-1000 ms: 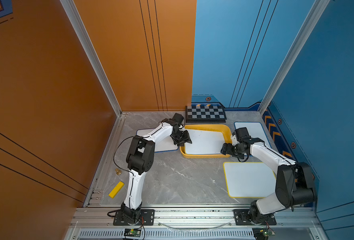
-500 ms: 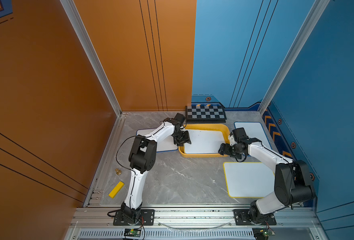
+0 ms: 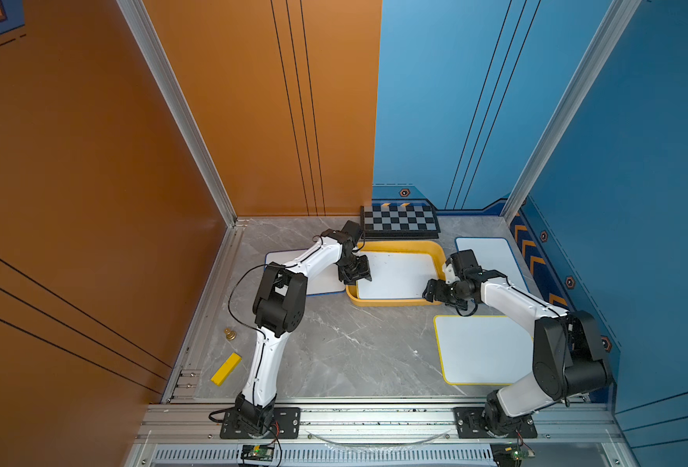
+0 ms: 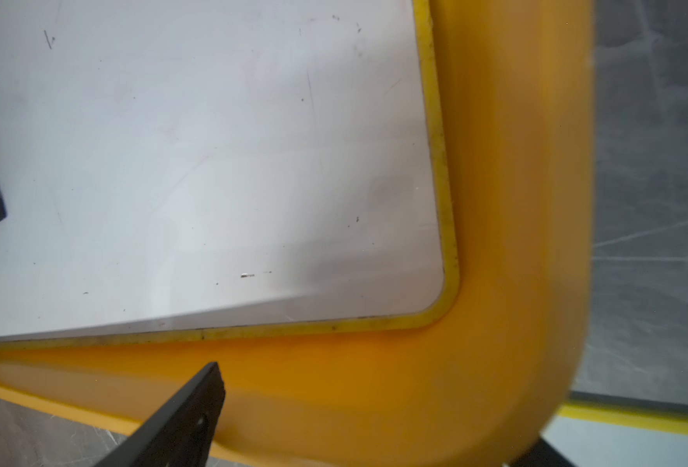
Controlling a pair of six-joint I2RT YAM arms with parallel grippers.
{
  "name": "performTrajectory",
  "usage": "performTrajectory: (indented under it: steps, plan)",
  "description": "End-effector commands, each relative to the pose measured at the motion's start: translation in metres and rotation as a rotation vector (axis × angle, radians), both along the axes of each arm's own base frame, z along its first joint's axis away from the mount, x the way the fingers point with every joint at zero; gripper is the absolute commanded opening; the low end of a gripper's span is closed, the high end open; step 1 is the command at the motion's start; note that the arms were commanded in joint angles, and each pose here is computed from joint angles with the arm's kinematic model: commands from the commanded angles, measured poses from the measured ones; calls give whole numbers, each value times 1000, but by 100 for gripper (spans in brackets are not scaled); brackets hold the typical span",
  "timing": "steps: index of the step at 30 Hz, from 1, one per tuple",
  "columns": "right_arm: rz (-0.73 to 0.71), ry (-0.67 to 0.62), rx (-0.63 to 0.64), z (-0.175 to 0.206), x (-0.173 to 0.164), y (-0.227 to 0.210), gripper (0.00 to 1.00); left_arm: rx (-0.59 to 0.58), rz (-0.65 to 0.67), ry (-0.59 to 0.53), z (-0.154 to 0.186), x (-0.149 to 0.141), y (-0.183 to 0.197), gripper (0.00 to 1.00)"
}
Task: Put the whiteboard into the storage box
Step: Place the whiteboard in the storage box.
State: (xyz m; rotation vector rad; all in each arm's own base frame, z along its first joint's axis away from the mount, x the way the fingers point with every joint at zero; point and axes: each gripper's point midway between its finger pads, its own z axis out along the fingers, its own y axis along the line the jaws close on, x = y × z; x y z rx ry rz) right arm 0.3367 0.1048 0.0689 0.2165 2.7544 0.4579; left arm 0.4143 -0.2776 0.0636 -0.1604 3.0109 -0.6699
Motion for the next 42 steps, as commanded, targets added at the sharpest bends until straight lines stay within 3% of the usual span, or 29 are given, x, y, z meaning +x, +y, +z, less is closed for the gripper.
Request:
performTrajectory:
  steps: [1,13,28,42]
  plan:
    - [9,28,7,-2,-16,3,88,91,23,101,-33,-15,11,52]
    - [-15,28,6,-2,-26,-2,88,96,51,115,-37,-13,10,55]
    - [-21,4,5,7,-31,-8,89,62,72,71,-2,-6,6,62]
    - [-30,-24,-7,13,-37,-16,90,156,49,81,8,-9,10,63]
